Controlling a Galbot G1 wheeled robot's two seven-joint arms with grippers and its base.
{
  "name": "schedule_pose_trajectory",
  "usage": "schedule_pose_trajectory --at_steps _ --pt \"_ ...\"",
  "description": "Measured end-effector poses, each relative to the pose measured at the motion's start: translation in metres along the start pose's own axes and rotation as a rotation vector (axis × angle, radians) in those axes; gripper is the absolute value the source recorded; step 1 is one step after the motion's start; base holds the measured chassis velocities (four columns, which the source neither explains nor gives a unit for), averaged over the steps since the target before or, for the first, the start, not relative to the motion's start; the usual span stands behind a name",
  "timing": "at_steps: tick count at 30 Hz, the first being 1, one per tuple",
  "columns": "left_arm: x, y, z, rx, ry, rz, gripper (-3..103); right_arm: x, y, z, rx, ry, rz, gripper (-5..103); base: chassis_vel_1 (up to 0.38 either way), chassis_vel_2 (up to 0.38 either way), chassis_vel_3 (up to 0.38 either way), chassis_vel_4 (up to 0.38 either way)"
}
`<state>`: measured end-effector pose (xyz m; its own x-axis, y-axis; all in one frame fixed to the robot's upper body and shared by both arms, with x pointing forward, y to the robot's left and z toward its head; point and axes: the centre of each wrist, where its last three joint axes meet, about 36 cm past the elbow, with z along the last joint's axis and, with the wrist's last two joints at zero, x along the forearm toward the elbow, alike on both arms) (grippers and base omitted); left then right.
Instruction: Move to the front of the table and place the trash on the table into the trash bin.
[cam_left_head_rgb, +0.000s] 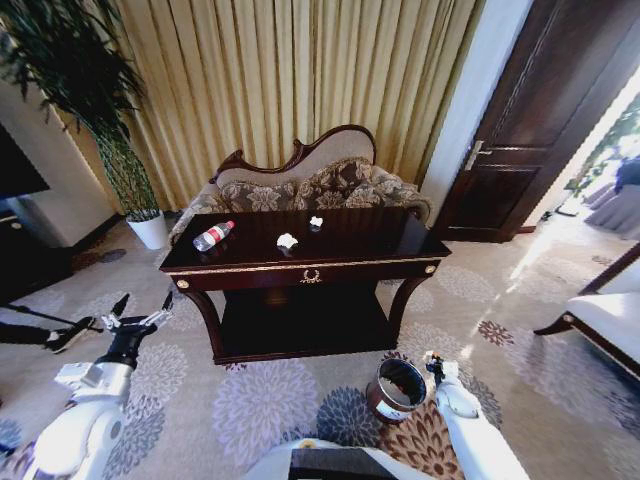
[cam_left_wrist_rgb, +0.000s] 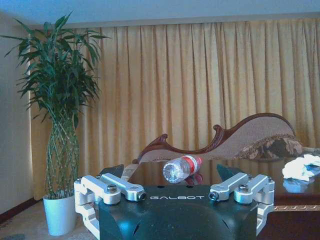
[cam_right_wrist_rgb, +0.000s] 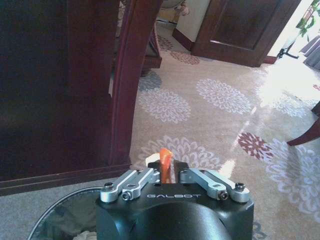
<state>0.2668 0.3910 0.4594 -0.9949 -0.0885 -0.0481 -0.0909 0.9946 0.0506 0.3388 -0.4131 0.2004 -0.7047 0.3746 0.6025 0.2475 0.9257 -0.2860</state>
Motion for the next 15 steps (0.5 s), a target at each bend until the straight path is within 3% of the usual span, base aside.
schedule_pose_trajectory --at_steps 3,6,7,9,14,15 --pt "-0.0015 -0.0011 -0.0003 0.002 -0.004 0.004 100 0.0014 0.0021 -0.0004 -0.003 -0.007 -0.003 32 0.000 0.000 0.000 0.000" --pt "-0.0027 -0.0008 -0.0012 -0.001 -0.007 0.007 100 0.0015 0.0019 -0.0005 -0.004 -0.010 -0.003 37 0.000 0.000 0.000 0.000" --pt "-0.0035 -0.0005 -0.0019 -0.003 -0.009 0.009 100 0.0014 0.0016 -0.0003 -0.004 -0.012 -0.002 47 0.000 0.000 0.000 0.000" --pt "-0.0037 -0.0004 -0.0021 -0.004 -0.009 0.009 100 0.0015 0.0014 0.0000 -0.005 -0.012 -0.002 47 0.000 0.000 0.000 0.000" --pt "-0.0032 -0.0007 -0.0021 -0.003 -0.008 0.009 100 0.0035 0.0004 0.0049 -0.004 -0.010 0.000 70 0.000 0.000 0.000 0.000" --pt "-0.0032 -0.0007 -0.0021 -0.003 -0.008 0.009 100 0.0035 0.0004 0.0049 -0.004 -0.010 0.000 70 0.000 0.000 0.000 0.000"
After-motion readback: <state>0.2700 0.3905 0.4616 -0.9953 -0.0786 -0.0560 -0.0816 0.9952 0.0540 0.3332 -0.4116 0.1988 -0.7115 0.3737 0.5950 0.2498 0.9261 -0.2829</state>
